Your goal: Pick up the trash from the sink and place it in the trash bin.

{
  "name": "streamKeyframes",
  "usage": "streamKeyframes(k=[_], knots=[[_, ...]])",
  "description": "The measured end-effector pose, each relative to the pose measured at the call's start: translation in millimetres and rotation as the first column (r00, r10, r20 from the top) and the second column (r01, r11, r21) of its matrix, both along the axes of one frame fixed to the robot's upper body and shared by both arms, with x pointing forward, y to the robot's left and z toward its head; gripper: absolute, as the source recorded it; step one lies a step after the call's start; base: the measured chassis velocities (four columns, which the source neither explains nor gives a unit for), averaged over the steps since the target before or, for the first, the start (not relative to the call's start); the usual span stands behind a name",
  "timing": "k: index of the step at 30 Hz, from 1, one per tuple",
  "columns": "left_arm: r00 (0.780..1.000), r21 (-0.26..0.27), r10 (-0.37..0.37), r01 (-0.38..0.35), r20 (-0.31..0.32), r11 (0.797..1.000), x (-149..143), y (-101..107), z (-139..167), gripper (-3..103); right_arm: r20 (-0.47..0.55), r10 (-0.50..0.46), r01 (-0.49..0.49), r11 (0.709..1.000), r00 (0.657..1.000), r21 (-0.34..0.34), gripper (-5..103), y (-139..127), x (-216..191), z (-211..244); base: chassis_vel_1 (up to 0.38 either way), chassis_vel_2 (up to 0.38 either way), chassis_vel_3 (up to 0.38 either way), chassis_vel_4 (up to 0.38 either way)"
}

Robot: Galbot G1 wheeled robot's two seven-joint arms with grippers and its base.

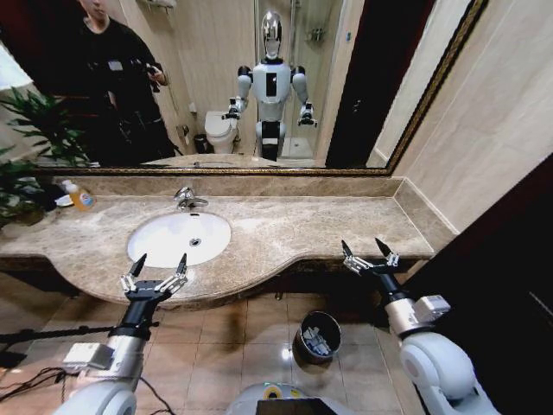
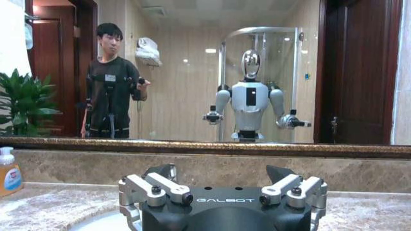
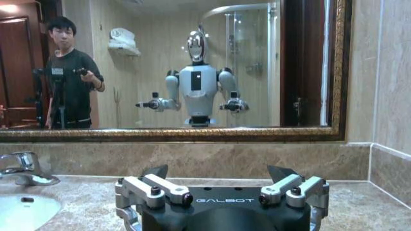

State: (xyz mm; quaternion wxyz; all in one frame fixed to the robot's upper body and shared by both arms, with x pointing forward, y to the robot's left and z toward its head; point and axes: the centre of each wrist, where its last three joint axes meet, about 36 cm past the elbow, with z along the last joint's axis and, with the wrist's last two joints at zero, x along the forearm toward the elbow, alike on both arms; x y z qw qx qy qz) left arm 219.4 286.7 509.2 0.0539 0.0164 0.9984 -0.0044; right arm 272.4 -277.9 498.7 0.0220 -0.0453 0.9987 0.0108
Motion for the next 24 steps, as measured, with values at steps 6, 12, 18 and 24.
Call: streamKeyframes(k=[6,12,18,24], knots=[[1.0,0.0,0.0,0.0,0.0,1.0,0.0,0.0,0.0,100,-0.004,0.0,0.0,1.0,1.0,-0.001,100,-0.4,0.3,-1.7,0.0,0.0,0.0,0.0],[1.0,0.0,0.0,0.0,0.0,1.0,0.0,0.0,0.0,100,-0.006,-0.001,0.001,1.0,1.0,-0.001,100,-0.6,0.6,-2.7,0.0,0.0,0.0,0.0],[1.0,0.0,0.0,0.0,0.0,1.0,0.0,0.0,0.0,100,-0.006,-0.001,0.001,1.0,1.0,0.0,100,-0.7,0.7,-3.3,0.0,0.0,0.0,0.0],[1.0,0.0,0.0,0.0,0.0,1.0,0.0,0.0,0.0,100,-0.007,0.0,0.0,1.0,1.0,0.0,100,-0.7,0.8,-3.7,0.0,0.0,0.0,0.0]])
